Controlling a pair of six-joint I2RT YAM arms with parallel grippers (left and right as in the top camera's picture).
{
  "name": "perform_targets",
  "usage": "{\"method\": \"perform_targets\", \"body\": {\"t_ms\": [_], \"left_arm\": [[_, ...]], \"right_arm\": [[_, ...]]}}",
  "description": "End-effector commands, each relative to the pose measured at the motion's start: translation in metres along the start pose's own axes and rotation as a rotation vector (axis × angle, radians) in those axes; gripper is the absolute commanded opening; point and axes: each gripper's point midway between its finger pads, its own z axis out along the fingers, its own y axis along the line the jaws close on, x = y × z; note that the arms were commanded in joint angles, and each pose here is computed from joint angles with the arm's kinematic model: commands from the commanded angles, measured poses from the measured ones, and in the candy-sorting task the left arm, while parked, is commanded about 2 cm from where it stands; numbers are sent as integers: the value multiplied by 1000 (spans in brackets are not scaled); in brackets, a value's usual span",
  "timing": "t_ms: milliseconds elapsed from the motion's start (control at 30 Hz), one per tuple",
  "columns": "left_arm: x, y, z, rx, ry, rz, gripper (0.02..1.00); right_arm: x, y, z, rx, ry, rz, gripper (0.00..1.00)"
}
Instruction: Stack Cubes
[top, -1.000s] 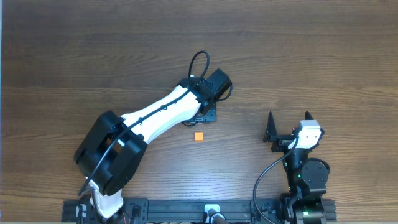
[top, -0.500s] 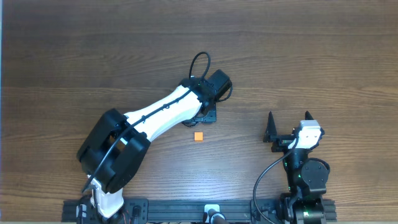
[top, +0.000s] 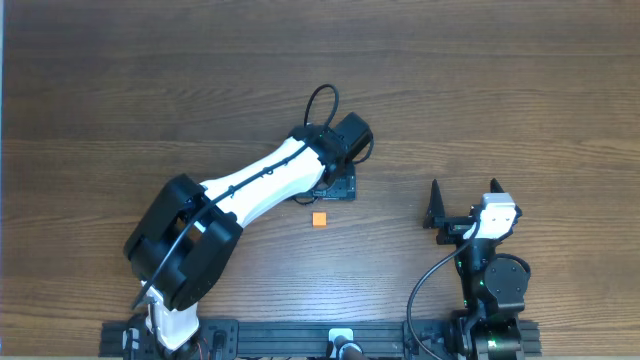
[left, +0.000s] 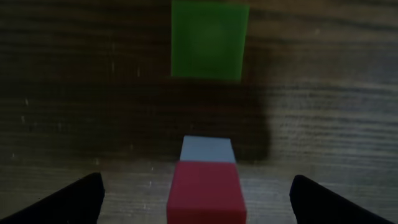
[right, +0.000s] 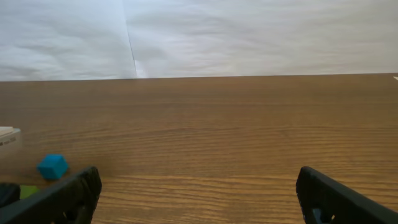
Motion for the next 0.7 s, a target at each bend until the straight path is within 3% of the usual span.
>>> {"method": "perform_targets", "body": {"t_ms": [33, 333, 533, 700], "left_arm": [[9, -14, -17, 48, 7, 23, 967], [53, -15, -14, 27, 62, -14, 919], [60, -9, -5, 12, 74, -42, 893], [64, -5, 1, 5, 80, -49, 816]], "right_arm": [[2, 2, 0, -11, 2, -8, 991], [2, 2, 0, -11, 2, -8, 991], [2, 2, 0, -11, 2, -8, 991], [2, 2, 0, -11, 2, -8, 993]]}}
